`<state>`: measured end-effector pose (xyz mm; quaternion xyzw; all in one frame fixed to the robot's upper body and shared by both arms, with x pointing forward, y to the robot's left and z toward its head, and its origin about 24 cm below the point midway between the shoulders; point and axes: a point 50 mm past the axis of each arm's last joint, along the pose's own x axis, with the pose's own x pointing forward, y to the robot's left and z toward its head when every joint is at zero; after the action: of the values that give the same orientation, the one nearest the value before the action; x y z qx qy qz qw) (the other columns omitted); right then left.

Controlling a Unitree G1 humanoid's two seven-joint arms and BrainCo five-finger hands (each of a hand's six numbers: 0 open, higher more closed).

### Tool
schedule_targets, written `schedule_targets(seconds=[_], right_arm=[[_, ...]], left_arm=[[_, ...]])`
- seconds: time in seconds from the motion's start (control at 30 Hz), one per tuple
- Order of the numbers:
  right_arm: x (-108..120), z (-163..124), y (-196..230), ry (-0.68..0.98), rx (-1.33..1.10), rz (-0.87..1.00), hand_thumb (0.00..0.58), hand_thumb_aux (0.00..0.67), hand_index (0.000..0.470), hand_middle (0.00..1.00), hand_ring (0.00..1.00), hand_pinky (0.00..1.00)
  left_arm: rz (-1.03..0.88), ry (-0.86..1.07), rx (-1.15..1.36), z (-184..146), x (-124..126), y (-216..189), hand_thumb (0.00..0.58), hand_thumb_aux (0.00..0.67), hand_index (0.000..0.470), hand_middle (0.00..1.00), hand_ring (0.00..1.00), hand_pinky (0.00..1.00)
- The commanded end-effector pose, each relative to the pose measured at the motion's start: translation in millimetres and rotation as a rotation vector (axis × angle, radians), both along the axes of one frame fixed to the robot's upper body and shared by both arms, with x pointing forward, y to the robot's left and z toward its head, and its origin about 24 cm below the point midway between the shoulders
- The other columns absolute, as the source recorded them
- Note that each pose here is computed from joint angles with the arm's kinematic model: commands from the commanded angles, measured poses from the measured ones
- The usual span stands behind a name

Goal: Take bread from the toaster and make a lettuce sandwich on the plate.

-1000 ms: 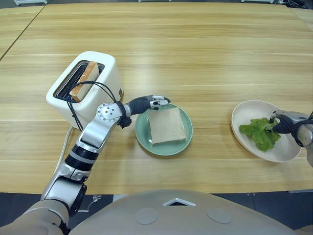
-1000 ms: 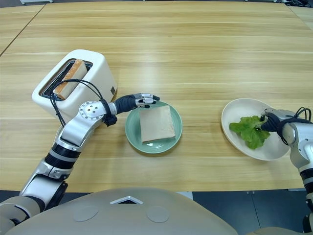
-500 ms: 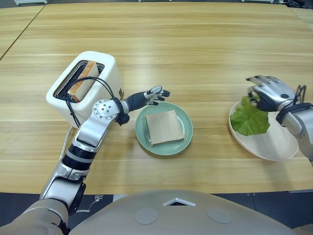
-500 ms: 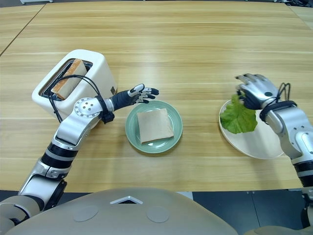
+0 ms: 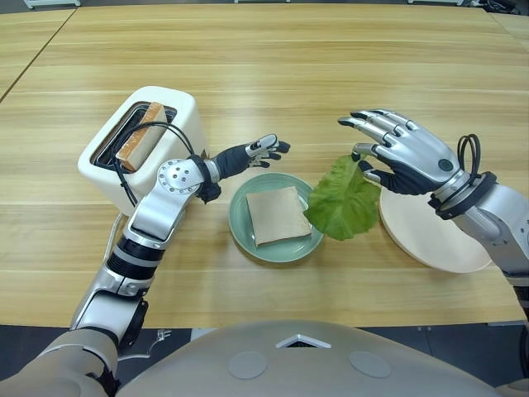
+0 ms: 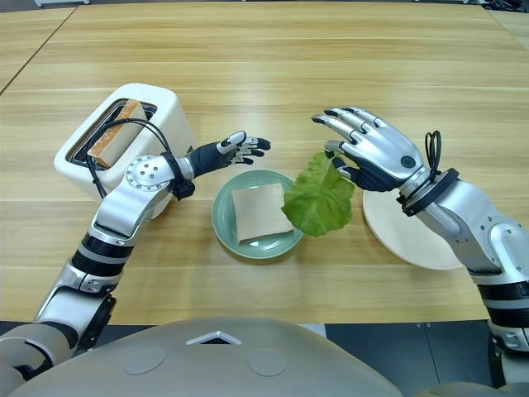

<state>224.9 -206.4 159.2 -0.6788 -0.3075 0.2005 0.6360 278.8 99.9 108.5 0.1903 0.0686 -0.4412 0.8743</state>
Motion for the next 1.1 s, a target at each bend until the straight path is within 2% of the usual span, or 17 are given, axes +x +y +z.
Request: schedule_targets(seconds=[0.03, 0.13, 0.37, 0.57, 0.77, 0.8, 0.83, 0.87, 0.97, 1.1], right_arm=[[2, 1, 18, -0.025, 0.103, 0.097, 0.58, 0.67, 0.47, 0.0, 0.0, 0.0], [4, -11, 32, 0.032, 0.17, 0.163, 0.58, 0.67, 0.47, 0.0, 0.0, 0.0], [24, -66, 51, 0.217, 0.145, 0.183, 0.58, 0.67, 0.47, 0.0, 0.0, 0.0], [38, -90, 61, 0.211, 0.131, 0.172, 0.58, 0.67, 0.47, 0.0, 0.0, 0.0], [46, -97, 72, 0.16, 0.175, 0.173, 0.58, 0.67, 0.47, 0.0, 0.0, 0.0], [47, -99, 73, 0.16, 0.166, 0.172, 0.548, 0.512, 0.359, 0.0, 0.0, 0.0], [47, -102, 73, 0.169, 0.161, 0.175, 0.436, 0.336, 0.236, 0.0, 0.0, 0.0], [46, -104, 73, 0.172, 0.162, 0.175, 0.0, 0.0, 0.0, 0.0, 0.0, 0.0], [49, -96, 70, 0.135, 0.22, 0.16, 0.0, 0.0, 0.0, 0.0, 0.0, 0.0], [51, -83, 65, 0.078, 0.3, 0.131, 0.0, 0.0, 0.0, 0.0, 0.0, 0.0]], left_arm=[[0.033, -0.048, -0.008, 11, 6, 4, 0.0, 0.0, 0.0, 0.0, 0.0, 0.0], [0.066, -0.099, -0.013, 20, 10, 8, 0.0, 0.0, 0.0, 0.0, 0.0, 0.0], [0.209, -0.344, -0.049, 66, 18, 25, 0.0, 0.0, 0.0, 0.0, 0.0, 0.0], [0.238, -0.506, 0.025, 88, 12, 34, 0.0, 0.0, 0.0, 0.0, 0.0, 0.0], [0.237, -0.7, 0.292, 100, -2, 47, 0.0, 0.0, 0.0, 0.0, 0.0, 0.0], [0.231, -0.709, 0.34, 99, -4, 50, 0.0, 0.0, 0.0, 0.0, 0.0, 0.0], [0.233, -0.72, 0.403, 99, -7, 57, 0.0, 0.0, 0.0, 0.0, 0.0, 0.0], [0.252, -0.743, 0.476, 100, -9, 65, 0.0, 0.0, 0.0, 0.0, 0.0, 0.0], [0.365, -0.816, 0.701, 110, -13, 97, 0.0, 0.0, 0.0, 0.0, 0.0, 0.0], [0.434, -0.761, 0.939, 106, -19, 135, 0.0, 0.0, 0.0, 0.0, 0.0, 0.0]])
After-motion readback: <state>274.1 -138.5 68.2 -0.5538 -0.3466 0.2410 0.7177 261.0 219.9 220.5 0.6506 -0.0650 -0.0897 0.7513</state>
